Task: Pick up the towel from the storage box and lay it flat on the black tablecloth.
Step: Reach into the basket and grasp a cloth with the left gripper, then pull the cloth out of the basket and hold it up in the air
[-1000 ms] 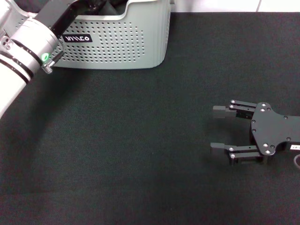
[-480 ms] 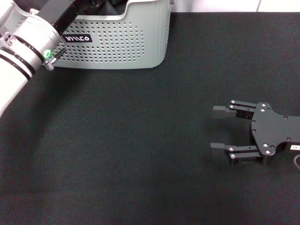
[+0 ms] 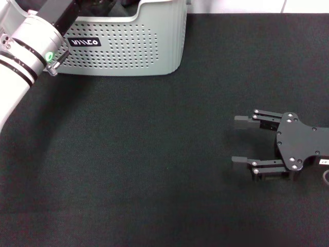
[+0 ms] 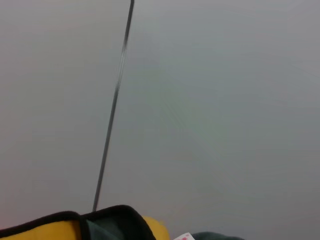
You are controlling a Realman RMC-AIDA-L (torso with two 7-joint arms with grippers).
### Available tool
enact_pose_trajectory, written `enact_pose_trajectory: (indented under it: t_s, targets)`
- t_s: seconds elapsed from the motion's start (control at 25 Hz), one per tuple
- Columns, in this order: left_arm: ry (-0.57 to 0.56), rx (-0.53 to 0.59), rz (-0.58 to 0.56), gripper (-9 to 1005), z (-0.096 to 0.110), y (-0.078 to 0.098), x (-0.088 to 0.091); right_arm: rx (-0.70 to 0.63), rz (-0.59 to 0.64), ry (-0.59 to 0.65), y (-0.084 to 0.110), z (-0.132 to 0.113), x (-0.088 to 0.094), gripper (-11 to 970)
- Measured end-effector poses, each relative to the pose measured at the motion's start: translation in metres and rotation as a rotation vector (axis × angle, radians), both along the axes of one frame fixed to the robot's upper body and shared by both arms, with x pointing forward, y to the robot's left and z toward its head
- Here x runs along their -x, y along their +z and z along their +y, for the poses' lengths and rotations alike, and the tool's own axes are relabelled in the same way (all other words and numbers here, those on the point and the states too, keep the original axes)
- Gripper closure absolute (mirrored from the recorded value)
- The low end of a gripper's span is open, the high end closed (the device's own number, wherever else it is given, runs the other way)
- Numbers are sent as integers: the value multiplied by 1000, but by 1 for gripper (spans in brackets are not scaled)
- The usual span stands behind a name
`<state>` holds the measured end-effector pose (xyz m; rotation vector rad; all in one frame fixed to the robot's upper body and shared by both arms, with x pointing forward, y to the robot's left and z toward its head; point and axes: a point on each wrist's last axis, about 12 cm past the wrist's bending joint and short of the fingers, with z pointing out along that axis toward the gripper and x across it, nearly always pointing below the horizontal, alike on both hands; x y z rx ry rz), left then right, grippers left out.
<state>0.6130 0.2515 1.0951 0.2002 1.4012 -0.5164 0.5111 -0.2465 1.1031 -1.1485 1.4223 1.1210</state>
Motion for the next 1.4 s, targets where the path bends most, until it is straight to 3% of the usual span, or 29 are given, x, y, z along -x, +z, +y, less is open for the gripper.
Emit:
enact_pose_trajectory:
  t_s: [0.12,0.32,0.44,0.64,0.84,1.0,1.16,1.4]
  targets:
    - [7,19,-5,972,2,1,1,0,2,-1,-1,-1,1,104]
    - [-34,84,-56,975,3,6,10,-3,5,-6,-1,-2,2,105]
    - [-135,137,-135,975,14,15,28,-10,5,-13,-1,-4,3,105]
    - [-369,295,-267,975,45,40,75,-48,-4,-66,2,-10,1,105]
    - [-622,414,-360,975,55,60,111,-94,-16,-114,7,-17,-2,104]
    - [-766,470,-333,975,56,75,118,-110,-31,-123,10,-17,-5,104]
    - [-881,516,-365,975,44,90,119,-111,-53,-123,11,-15,-7,104]
    - [-946,573,-384,975,34,99,116,-136,-79,-113,14,-12,-7,105]
